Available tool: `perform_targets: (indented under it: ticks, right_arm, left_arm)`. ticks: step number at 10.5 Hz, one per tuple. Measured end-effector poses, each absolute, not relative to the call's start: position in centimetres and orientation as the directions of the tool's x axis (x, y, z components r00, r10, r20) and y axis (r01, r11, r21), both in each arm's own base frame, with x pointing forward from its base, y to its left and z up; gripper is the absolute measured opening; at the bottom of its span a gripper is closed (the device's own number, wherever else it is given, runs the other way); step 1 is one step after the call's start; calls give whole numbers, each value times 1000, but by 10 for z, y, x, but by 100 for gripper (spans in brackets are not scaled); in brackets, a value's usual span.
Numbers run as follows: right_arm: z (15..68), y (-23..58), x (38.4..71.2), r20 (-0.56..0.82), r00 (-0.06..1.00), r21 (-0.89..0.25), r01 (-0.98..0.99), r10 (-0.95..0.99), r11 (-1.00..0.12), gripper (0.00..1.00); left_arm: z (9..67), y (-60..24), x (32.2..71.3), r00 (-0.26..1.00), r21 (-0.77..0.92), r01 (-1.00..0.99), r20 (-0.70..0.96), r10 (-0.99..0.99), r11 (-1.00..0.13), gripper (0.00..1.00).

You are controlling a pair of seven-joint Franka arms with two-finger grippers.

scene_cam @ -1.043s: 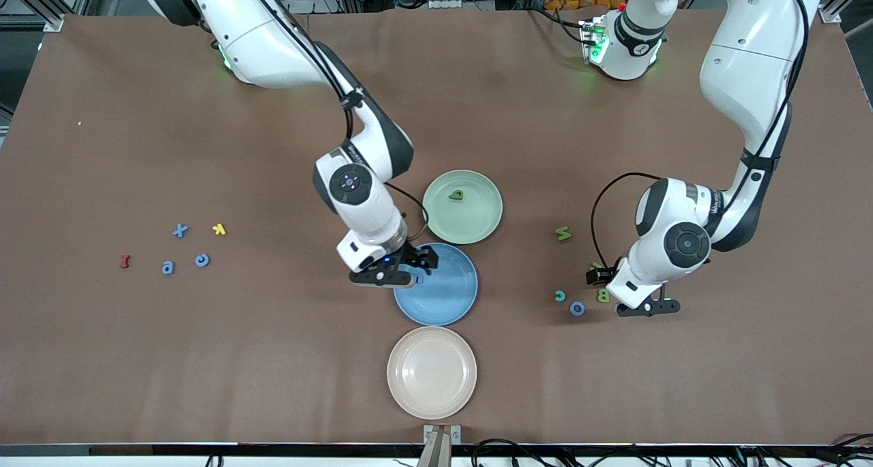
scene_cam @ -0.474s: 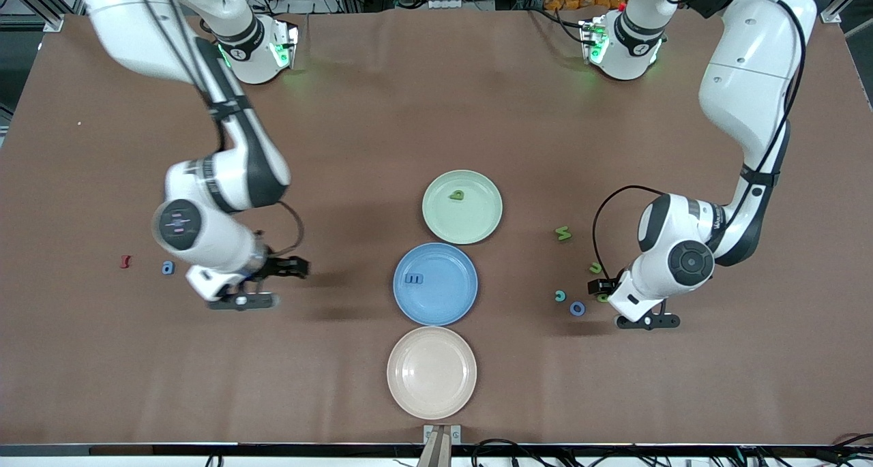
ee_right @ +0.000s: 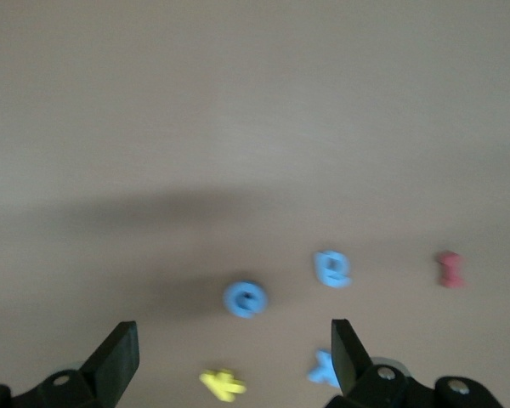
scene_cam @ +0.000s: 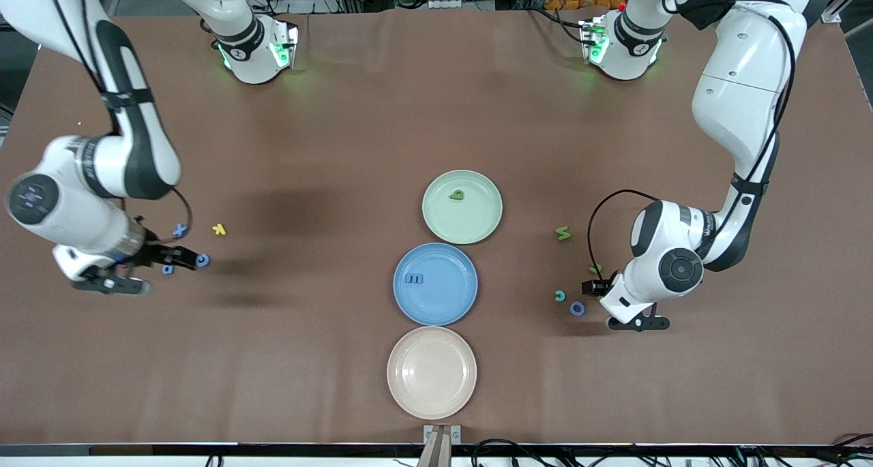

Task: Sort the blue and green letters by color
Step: 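Grasp the green B with the left gripper while the right gripper reaches blue x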

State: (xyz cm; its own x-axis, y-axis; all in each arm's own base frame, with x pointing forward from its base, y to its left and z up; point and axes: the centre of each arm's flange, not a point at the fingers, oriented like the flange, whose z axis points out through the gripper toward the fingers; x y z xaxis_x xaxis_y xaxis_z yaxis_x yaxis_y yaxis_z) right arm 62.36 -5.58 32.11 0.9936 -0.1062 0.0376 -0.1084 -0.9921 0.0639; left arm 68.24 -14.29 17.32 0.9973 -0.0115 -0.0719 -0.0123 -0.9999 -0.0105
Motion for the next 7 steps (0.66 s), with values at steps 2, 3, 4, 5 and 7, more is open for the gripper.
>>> perform_targets:
  ticks: [2,3,4,5,7]
  right_arm:
    - [317,-101,596,24,978,67,-206,-205,-976,100]
    - [312,-112,584,14,959,66,-282,-282,-957,100]
    - [305,-118,572,-2,936,68,-351,-352,-934,100]
    - [294,-122,561,-5,917,67,-397,-398,-915,100]
    - [267,-127,540,30,893,52,-450,-449,-891,100]
  left_arm:
    - [173,-143,683,997,-10,-13,-72,-13,-1000,84]
    - [175,-145,683,998,-8,-15,-69,-14,-1000,69]
    - [177,-148,684,998,-6,-18,-68,-17,-1000,56]
    - [180,-149,685,998,-5,-19,-66,-18,-1000,43]
    - [181,-150,686,998,-5,-20,-65,-19,-1000,25]
